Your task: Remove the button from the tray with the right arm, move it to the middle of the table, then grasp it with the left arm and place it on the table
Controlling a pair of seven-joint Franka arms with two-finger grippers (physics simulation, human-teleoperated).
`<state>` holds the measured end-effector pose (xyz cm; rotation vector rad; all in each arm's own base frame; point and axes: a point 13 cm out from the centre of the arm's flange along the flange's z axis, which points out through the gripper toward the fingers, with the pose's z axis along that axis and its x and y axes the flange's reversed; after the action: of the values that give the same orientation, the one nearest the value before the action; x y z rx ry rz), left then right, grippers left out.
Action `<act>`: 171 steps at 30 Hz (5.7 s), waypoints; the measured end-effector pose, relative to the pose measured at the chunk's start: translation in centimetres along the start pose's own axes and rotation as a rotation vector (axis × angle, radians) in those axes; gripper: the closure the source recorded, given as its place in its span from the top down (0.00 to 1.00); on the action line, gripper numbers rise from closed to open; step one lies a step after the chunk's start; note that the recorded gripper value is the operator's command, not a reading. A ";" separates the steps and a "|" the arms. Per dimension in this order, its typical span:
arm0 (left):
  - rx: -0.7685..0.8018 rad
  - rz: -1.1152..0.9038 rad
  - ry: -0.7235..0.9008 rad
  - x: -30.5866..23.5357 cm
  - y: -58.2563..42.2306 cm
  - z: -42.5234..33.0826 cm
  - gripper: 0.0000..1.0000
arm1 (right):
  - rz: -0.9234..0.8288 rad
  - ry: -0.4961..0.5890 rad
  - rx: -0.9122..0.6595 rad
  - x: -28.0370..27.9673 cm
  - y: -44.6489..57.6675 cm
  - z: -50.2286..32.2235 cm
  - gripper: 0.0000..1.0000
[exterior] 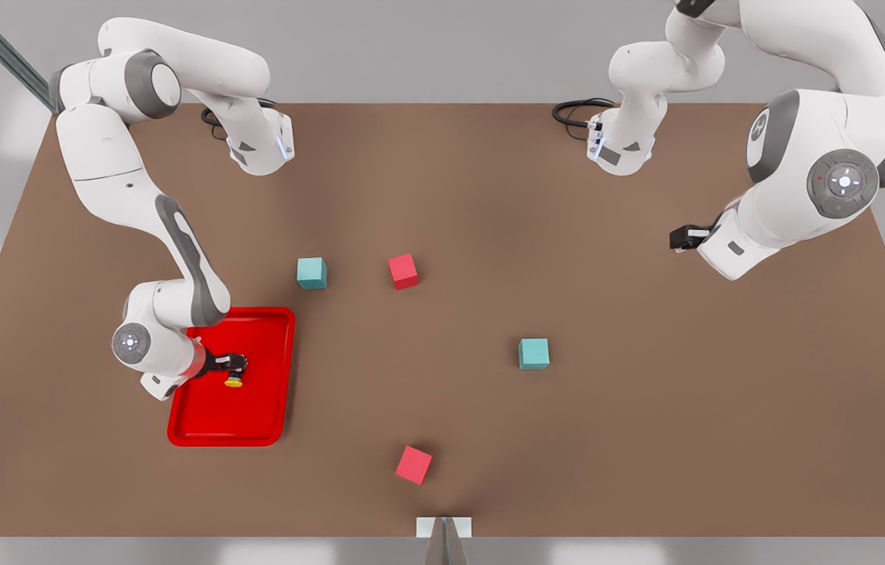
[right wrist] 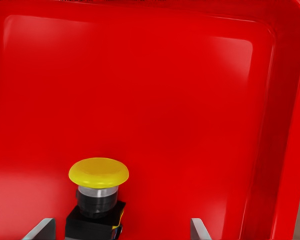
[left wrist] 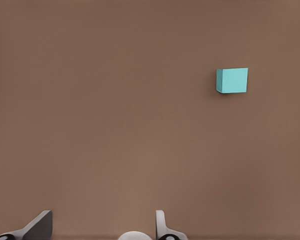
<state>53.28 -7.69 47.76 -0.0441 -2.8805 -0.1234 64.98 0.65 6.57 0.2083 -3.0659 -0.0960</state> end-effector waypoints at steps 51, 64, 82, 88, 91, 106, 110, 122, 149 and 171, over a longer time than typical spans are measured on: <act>-0.011 0.116 -0.038 1.5 -11.5 -1.0 1.00 | 0.022 0.010 -0.009 1.3 3.4 3.2 0.65; -0.014 0.096 -0.055 1.9 -10.8 -2.0 1.00 | 0.028 0.002 -0.004 1.1 3.4 2.1 0.56; -0.020 0.096 -0.053 1.9 -11.0 -1.8 1.00 | 0.029 0.005 -0.010 1.1 3.9 2.4 0.46; -0.020 0.097 -0.055 1.9 -11.1 -1.9 1.00 | 0.016 -0.008 0.005 1.0 4.4 -0.5 0.46; -0.020 0.096 -0.054 1.9 -11.1 -1.9 1.00 | -0.026 -0.034 0.001 -1.1 9.0 -4.2 0.46; -0.002 0.019 -0.054 1.6 -6.7 -3.6 1.00 | 0.016 0.009 -0.082 -3.6 45.3 -7.8 0.46; -0.005 0.018 -0.045 1.8 -6.5 -3.5 1.00 | 0.073 0.041 -0.128 -2.3 51.2 -4.8 0.46; -0.007 0.019 -0.037 2.0 -6.4 -3.4 1.00 | 0.250 0.037 -0.147 -0.1 57.4 0.9 0.55; -0.043 0.210 -0.007 -2.0 -20.1 4.9 1.00 | 0.466 0.007 -0.010 2.9 1.7 -35.0 1.00; 0.063 0.161 -0.155 -12.0 -39.7 28.0 1.00 | 0.161 -0.044 0.079 2.2 0.2 -37.0 1.00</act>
<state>56.09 -45.00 14.52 -0.2850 -3.0184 0.0016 65.42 -1.62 43.55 -0.0380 -3.1183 0.0295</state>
